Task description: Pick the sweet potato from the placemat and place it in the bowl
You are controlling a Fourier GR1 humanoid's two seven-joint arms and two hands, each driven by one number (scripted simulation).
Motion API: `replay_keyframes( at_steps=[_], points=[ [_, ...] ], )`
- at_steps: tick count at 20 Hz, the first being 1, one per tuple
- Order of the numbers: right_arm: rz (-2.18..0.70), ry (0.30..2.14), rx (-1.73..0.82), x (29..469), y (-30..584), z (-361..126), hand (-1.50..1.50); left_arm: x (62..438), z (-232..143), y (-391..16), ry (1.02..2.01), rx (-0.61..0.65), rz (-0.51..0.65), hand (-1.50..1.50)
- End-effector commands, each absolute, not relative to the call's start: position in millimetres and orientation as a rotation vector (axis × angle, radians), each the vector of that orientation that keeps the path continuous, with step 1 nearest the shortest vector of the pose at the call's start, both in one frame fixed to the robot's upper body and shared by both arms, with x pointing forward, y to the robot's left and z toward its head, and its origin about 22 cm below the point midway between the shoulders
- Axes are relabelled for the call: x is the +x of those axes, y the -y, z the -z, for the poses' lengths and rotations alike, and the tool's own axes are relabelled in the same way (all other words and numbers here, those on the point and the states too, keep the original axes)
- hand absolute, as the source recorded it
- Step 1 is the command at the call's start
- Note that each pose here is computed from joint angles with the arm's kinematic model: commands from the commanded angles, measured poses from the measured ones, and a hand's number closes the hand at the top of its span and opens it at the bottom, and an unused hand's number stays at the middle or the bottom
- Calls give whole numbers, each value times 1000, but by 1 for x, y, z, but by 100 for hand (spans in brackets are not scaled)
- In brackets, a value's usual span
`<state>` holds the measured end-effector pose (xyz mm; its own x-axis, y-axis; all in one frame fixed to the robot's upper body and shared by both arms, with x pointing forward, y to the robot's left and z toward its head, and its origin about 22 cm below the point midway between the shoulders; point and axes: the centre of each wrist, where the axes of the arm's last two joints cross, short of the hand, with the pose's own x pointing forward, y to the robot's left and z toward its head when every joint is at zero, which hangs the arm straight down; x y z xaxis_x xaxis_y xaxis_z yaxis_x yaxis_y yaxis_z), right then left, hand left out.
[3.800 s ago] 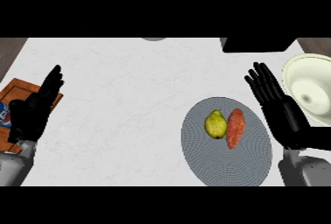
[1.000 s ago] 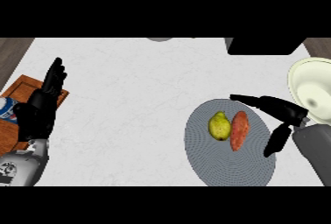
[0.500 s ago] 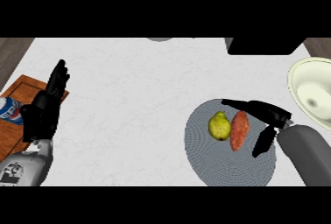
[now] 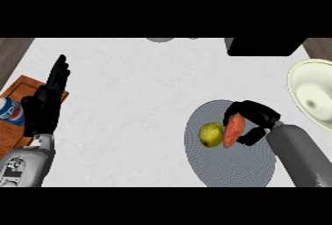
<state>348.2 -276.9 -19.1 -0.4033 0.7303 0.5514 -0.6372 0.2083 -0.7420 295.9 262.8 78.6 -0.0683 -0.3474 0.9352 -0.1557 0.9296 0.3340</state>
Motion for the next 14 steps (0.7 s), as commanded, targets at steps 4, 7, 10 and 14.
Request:
replay_keyframes(
  at_steps=[4, 7, 10, 14],
  points=[
    [-1462, 1371, -52, 340, 273, 36, 150, 292, -69, -254, 1658, 399, 167, 0],
    [-1467, 1385, -44, 351, 289, 21, 150, 282, -77, -258, 1651, 394, 153, 0],
    [-1474, 1470, -33, 344, 296, 8, 150, 295, -59, -249, 1641, 372, 161, 0],
    [-1135, 1236, -413, 370, 202, 10, 150, 294, -81, -266, 1654, 393, 164, 0]
  ],
)
